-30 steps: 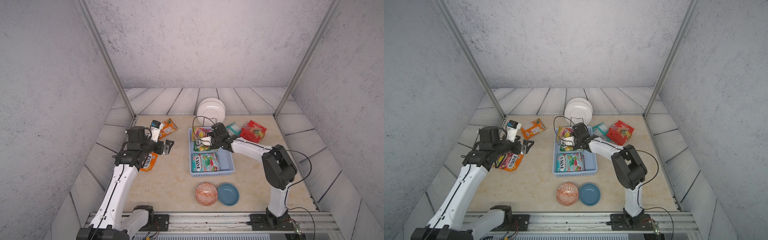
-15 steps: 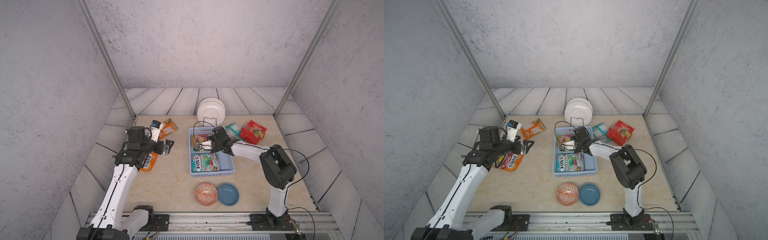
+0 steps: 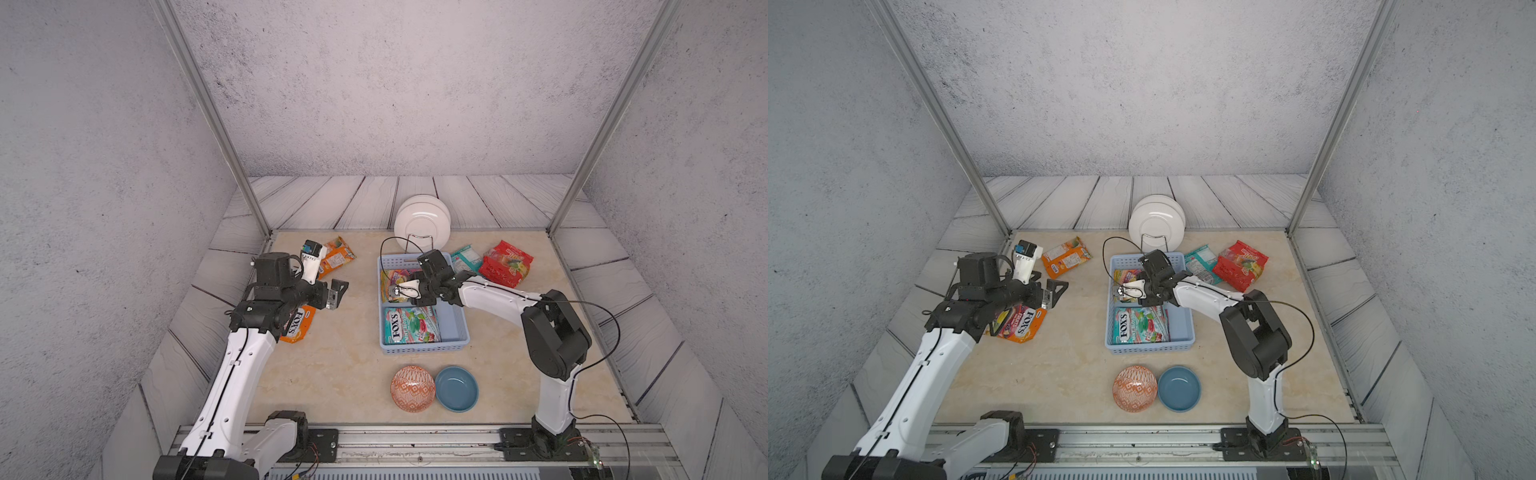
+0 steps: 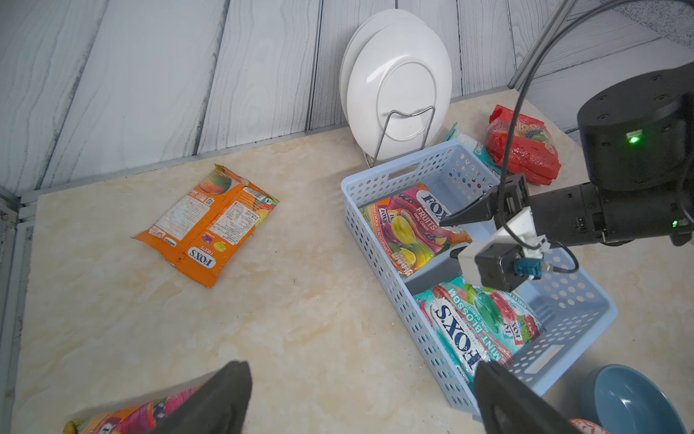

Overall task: Put the candies in the basket
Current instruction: Place the candy in the basket.

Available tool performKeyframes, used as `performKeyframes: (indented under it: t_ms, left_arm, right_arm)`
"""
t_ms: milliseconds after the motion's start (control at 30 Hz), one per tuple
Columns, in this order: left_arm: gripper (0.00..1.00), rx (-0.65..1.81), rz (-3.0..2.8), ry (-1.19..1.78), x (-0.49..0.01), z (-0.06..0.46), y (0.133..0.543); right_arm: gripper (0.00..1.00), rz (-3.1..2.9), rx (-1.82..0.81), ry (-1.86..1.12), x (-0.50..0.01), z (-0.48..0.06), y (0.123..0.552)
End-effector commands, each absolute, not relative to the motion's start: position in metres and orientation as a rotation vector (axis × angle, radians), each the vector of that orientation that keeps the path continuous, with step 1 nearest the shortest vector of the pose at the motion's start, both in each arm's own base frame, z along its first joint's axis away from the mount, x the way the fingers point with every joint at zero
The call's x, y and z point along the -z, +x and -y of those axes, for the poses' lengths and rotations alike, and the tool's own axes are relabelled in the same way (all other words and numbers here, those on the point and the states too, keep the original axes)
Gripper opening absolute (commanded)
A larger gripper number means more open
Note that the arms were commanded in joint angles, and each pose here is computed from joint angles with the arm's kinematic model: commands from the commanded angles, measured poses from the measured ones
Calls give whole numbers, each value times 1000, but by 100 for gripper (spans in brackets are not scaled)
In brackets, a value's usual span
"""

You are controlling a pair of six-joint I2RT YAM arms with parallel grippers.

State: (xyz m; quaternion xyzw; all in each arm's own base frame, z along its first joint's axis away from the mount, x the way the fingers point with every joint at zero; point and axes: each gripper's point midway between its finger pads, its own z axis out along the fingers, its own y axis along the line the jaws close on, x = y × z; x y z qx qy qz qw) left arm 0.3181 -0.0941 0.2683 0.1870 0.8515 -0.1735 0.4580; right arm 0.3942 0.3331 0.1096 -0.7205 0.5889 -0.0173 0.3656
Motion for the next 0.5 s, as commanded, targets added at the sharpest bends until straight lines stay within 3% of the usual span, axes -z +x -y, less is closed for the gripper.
performKeyframes:
  t_ms: [0, 267, 467]
  left_arm:
    - [99, 420, -2082, 464, -273, 93, 319]
    - [99, 436, -2087, 448, -273, 94, 321]
    - [99, 429, -2094, 441, -273, 93, 323]
  right_arm:
    - [49, -1688, -67, -1551, -165, -334, 398]
    - [60, -2071, -165, -1040, -161, -322, 421]
    - [68, -2180, -208, -886, -141, -326, 432]
